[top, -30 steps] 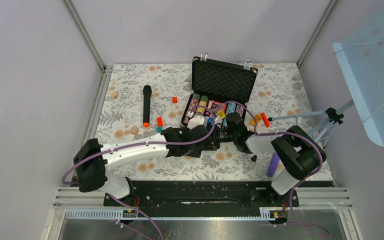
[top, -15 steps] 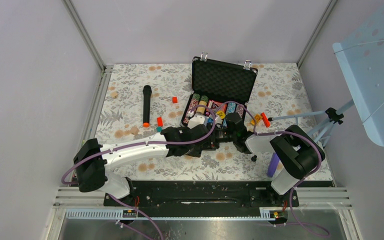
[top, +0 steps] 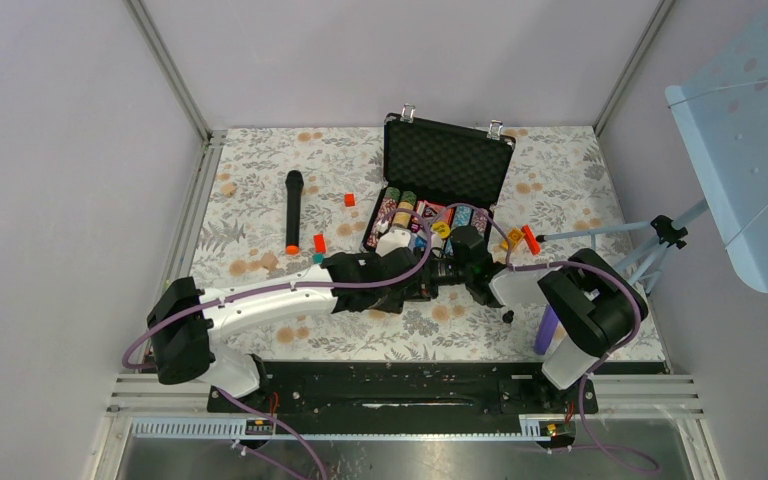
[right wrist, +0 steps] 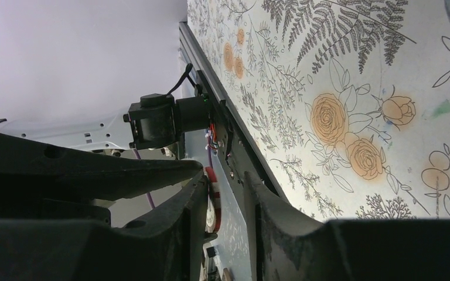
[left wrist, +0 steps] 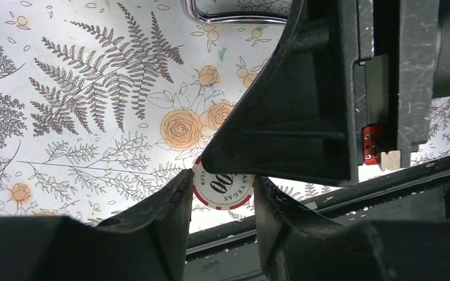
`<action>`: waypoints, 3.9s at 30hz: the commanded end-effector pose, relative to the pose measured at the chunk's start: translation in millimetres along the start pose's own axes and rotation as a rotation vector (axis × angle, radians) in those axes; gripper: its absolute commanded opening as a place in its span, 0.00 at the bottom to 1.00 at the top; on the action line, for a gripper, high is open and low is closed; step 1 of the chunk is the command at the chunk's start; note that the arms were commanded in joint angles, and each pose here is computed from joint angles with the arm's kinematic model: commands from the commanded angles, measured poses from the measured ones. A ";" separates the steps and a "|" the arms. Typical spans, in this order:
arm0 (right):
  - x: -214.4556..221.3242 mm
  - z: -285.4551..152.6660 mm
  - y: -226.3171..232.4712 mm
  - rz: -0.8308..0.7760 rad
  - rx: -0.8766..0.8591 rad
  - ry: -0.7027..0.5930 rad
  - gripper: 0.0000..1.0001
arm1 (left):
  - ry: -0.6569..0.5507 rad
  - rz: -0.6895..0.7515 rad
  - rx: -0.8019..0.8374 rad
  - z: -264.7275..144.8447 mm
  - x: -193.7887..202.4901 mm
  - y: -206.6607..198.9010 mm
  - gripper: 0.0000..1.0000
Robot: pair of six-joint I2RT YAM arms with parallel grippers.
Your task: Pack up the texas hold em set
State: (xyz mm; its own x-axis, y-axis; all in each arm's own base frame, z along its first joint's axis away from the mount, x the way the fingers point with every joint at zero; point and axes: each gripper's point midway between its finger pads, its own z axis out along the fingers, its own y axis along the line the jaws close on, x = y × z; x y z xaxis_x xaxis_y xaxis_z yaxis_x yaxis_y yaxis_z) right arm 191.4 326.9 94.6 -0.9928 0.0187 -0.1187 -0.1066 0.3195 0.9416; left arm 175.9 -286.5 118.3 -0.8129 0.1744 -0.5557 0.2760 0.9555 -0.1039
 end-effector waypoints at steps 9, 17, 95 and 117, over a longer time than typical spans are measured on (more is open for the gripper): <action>4.5 5.1 23.2 -0.055 -0.087 0.033 0.00 | -0.088 -0.039 0.027 -5.2 -25.3 -10.1 0.36; -2.5 2.5 14.8 -0.099 0.008 -0.007 0.00 | -0.121 -0.109 -0.038 -11.1 -32.4 29.8 0.38; 11.6 -36.6 28.3 -0.284 0.131 -0.022 0.25 | 0.005 -0.613 -0.467 98.8 -3.3 226.3 0.43; -26.4 -97.1 -21.7 -0.169 0.406 -0.266 0.24 | 0.049 -0.334 -0.263 108.4 18.3 69.3 0.43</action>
State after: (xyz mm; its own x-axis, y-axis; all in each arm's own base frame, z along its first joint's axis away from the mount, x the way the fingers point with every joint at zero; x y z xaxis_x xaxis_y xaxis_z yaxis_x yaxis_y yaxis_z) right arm 215.4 239.9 116.0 -0.9118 0.1474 -0.3833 -0.2057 0.6438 0.7370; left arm 253.5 -223.6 16.1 -0.8362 -0.1707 -0.5213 -0.1654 0.9846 -0.0570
